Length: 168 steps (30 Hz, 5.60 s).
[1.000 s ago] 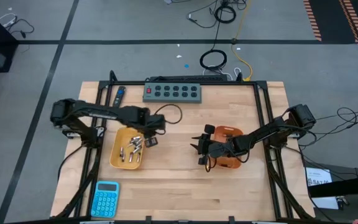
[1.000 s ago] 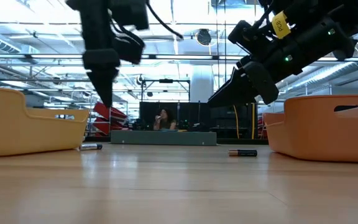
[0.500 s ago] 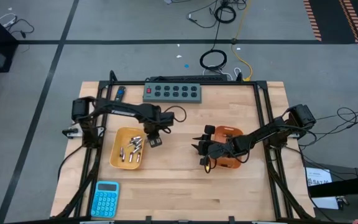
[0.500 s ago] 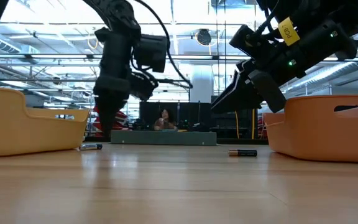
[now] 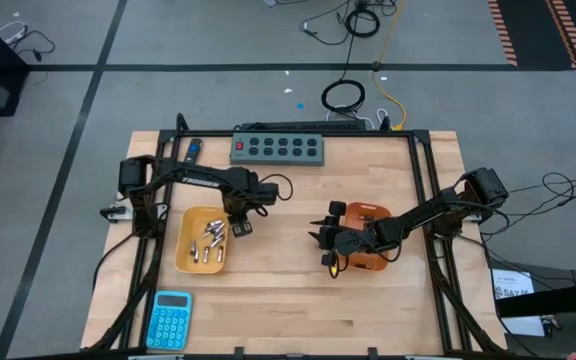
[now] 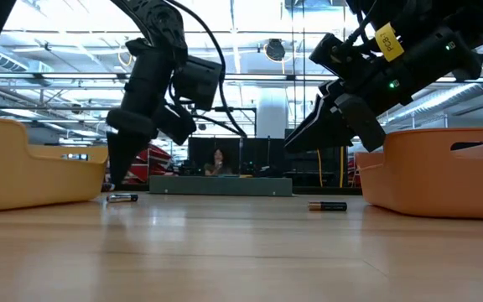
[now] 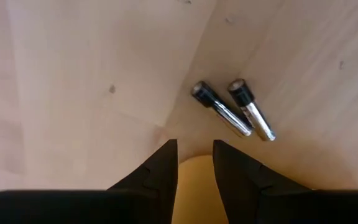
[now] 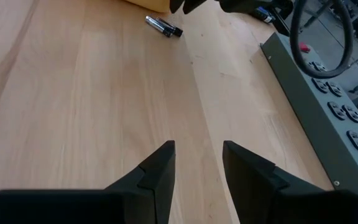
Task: Sort batteries
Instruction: Put the white battery into the yellow bin
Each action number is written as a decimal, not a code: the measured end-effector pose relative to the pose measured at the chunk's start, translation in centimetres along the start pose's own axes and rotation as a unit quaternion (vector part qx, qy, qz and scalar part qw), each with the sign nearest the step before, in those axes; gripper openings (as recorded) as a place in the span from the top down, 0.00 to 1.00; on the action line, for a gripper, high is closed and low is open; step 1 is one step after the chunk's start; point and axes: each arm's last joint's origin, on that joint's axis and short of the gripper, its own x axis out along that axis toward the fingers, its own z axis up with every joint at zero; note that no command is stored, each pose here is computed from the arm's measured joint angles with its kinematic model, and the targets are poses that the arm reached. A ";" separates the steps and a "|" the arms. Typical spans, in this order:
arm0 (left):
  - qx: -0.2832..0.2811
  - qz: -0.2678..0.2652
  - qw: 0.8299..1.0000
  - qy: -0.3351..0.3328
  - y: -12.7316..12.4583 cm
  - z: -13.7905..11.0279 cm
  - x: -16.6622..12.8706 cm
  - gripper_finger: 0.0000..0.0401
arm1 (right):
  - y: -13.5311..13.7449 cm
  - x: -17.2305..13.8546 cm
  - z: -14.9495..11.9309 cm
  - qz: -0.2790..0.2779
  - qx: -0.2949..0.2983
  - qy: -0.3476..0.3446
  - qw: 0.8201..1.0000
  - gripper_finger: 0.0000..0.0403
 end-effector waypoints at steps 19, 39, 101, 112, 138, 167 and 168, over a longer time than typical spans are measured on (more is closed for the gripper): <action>0.004 -0.034 0.999 -0.014 1.0 0.5 0.0 0.72 | 0.0 0.0 0.0 0.000 0.000 0.000 1.000 0.69; 0.038 -0.067 0.996 -0.033 0.6 0.9 0.0 0.72 | 0.0 0.0 0.0 0.000 0.001 -0.001 1.000 0.69; 0.058 -0.064 0.996 -0.016 1.2 1.6 1.7 0.47 | 0.1 0.0 0.0 0.013 0.018 -0.001 1.000 0.69; 0.086 -0.056 0.995 -0.010 1.1 2.1 2.7 0.62 | 0.1 0.0 0.0 0.013 0.018 -0.001 1.000 0.69; 0.204 0.025 0.978 -0.036 -1.2 2.0 2.4 0.95 | 0.1 0.0 0.1 0.013 0.019 -0.004 1.000 0.69; -0.002 0.000 1.000 -0.013 -3.0 -11.4 -3.3 0.51 | 1.5 -1.0 0.3 0.021 0.067 -0.015 0.997 0.69; 0.002 -0.006 1.000 -0.026 -3.1 -11.2 -3.9 0.48 | 1.5 -1.0 0.2 0.021 0.067 -0.014 0.997 0.69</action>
